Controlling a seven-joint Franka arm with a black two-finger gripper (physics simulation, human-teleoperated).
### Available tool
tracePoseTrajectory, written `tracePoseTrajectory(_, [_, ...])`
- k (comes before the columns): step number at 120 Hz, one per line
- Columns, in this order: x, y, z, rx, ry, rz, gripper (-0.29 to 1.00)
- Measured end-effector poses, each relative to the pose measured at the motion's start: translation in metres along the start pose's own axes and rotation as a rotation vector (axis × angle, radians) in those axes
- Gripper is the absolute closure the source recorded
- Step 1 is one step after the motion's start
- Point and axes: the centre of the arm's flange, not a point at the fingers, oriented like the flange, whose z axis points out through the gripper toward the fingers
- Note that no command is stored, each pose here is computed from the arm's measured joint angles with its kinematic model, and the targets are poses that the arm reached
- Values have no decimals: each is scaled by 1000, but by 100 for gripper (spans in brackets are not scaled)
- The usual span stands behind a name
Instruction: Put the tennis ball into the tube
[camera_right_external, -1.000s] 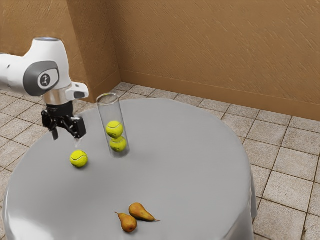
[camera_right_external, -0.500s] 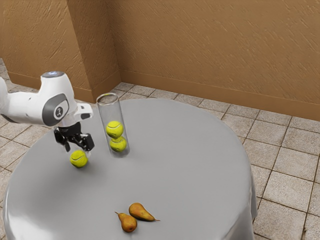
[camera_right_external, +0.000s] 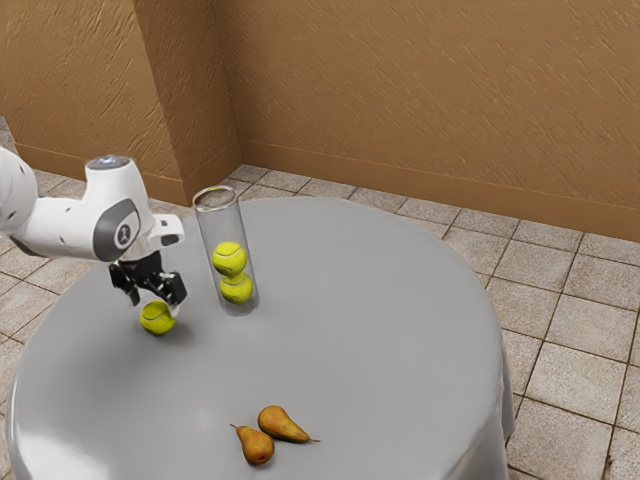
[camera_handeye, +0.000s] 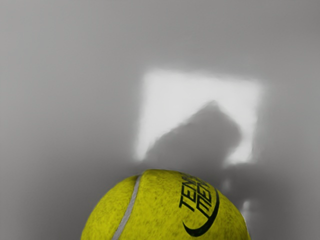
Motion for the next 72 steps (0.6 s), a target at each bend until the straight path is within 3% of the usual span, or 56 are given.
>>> tracePoseTrajectory(24, [-3, 0, 17, -1, -28, 9, 1])
tracePoseTrajectory(59, [-4, 1, 31, -2, -47, 17, 23])
tracePoseTrajectory(72, [-4, 1, 32, -2, -46, 17, 26])
